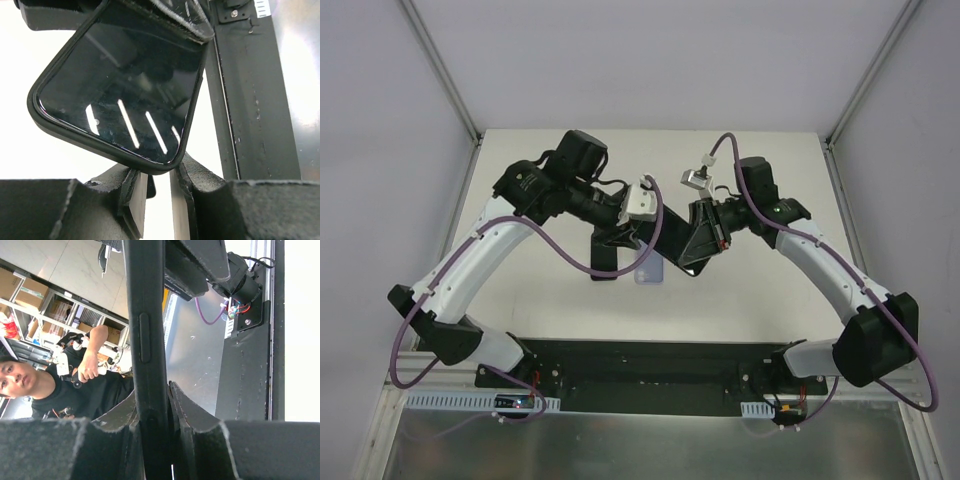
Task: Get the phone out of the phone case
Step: Remove the phone case from the phone.
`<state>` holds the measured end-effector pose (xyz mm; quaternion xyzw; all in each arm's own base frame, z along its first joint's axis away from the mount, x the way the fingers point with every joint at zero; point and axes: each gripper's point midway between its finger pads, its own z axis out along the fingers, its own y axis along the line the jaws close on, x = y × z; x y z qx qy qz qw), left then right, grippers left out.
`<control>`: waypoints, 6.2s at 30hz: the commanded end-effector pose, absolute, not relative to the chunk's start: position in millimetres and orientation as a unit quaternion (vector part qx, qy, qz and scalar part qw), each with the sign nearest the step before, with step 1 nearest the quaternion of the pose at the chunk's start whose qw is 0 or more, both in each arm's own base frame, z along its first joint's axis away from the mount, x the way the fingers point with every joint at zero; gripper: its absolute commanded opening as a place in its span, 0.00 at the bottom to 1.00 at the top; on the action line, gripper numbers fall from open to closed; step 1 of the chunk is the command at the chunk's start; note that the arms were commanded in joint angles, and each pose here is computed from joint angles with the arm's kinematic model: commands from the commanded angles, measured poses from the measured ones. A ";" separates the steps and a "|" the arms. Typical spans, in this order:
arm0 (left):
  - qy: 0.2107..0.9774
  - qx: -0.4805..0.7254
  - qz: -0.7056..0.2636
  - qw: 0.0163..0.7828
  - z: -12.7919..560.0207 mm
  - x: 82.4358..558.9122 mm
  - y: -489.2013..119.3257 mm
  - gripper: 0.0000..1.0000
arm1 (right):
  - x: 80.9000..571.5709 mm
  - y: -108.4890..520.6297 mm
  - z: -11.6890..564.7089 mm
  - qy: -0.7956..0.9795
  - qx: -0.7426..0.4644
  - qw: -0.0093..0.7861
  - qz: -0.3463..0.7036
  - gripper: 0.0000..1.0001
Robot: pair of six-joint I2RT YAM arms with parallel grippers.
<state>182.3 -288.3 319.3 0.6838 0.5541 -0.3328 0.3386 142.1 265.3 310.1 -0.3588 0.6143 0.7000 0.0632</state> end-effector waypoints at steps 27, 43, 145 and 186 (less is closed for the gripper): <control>0.646 0.461 -0.572 0.209 343.4 180.3 -277.1 0.49 | 154.9 269.0 323.9 0.650 -0.468 0.243 0.547 0.00; 0.607 0.481 -0.596 0.209 346.5 178.8 -283.6 0.00 | 153.8 274.3 318.1 0.646 -0.459 0.222 0.568 0.00; 0.652 0.471 -0.528 0.273 334.0 197.9 -307.7 0.00 | 199.1 270.8 309.1 0.722 -0.385 0.278 0.504 0.45; 0.653 0.324 -0.584 0.358 362.9 244.5 -300.6 0.03 | 225.5 264.7 337.1 0.675 -0.312 0.299 0.598 0.00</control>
